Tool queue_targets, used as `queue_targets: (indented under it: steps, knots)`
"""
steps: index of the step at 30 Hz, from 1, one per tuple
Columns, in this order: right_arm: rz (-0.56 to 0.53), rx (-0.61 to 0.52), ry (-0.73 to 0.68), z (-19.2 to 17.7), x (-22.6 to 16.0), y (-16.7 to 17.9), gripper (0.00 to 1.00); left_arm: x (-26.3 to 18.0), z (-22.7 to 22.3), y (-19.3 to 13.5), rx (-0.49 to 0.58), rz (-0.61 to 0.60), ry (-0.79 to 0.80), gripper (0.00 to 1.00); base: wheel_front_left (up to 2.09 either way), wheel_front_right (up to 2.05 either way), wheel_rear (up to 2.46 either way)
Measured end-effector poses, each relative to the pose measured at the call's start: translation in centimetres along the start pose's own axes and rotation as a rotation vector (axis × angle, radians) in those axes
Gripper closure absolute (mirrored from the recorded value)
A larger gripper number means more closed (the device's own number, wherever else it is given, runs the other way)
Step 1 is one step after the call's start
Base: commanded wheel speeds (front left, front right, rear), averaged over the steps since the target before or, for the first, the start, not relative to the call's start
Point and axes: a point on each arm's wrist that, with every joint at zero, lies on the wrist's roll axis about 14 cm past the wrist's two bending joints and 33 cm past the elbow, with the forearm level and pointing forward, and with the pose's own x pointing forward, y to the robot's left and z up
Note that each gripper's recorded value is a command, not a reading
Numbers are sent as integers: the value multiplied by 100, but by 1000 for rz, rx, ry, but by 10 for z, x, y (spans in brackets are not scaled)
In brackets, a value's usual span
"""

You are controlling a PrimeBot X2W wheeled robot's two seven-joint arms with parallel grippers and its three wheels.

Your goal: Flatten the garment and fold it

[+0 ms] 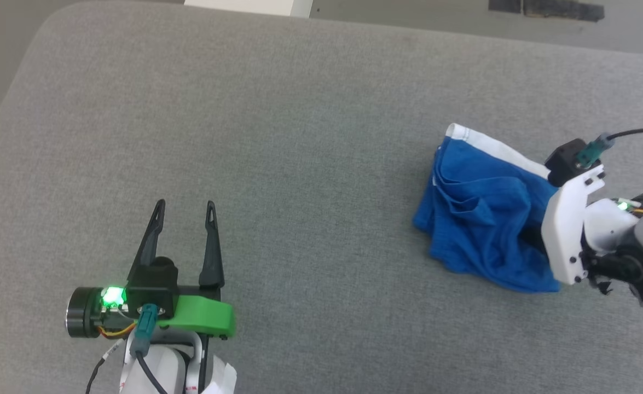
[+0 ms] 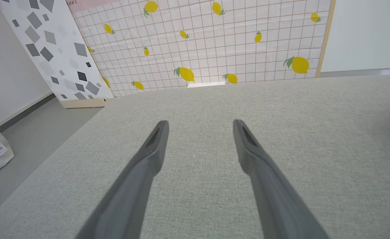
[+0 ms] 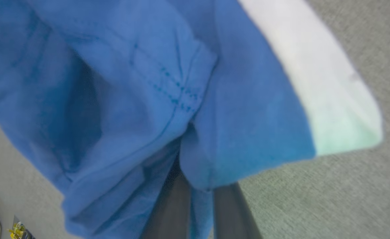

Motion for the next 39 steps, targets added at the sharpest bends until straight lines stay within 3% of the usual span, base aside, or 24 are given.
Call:
queue_targets:
  steps: [6, 12, 16, 25, 33, 39]
  knots:
    - [15, -47, -138, 12, -24, 18, 100, -8, 4, -8, -9, -29, -10, 0, 0, 0, 0]
    - [-73, -95, -203, 3, -71, -3, 100, -4, 11, -28, -21, -93, -36, 0, 0, 0, 0]
    - [-188, -151, -200, -10, -108, -29, 100, 6, 19, -50, -31, -159, -70, 0, 0, 0, 0]
    - [-461, -115, -175, -43, -178, -103, 100, 42, 38, -110, -44, -329, -160, 0, 0, 0, 0]
    - [-677, -90, 10, -87, -205, -177, 100, 71, 26, -150, -49, -433, -183, 0, 0, 0, 0]
    - [-762, -14, 75, -104, -203, -220, 100, 85, 6, -165, -67, -464, -170, 0, 0, 0, 0]
